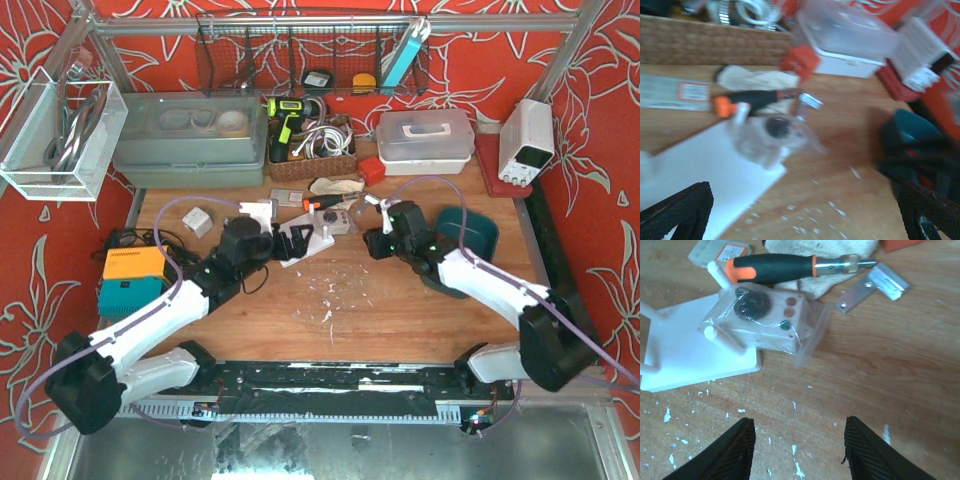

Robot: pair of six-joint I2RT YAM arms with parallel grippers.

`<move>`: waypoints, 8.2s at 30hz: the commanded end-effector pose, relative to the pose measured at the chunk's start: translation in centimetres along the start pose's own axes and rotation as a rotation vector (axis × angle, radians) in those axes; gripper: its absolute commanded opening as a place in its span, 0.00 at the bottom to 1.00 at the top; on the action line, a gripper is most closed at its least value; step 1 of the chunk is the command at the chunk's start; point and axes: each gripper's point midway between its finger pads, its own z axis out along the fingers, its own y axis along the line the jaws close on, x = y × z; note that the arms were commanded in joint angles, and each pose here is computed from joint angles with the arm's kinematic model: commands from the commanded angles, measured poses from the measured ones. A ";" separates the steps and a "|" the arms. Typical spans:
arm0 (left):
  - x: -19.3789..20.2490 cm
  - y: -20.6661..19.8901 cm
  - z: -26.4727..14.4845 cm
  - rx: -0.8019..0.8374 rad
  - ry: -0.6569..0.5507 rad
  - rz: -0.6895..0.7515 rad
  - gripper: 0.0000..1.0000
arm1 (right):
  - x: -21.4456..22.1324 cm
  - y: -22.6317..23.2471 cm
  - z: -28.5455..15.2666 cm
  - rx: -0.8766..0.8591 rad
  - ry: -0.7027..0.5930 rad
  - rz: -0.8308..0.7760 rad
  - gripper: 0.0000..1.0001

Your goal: Install the large spring

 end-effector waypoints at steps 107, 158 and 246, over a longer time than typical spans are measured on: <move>5.1 -2.4 -1.6 0.191 -0.140 0.270 1.00 | 2.7 -16.5 -5.1 0.489 0.159 0.402 0.38; 4.8 -2.1 -1.6 0.163 -0.139 0.261 1.00 | 7.7 -19.9 2.3 0.450 0.358 0.434 0.28; 5.2 -11.3 -3.4 0.523 0.262 -0.234 0.15 | 2.6 14.7 -5.7 -0.281 -0.383 -0.587 0.02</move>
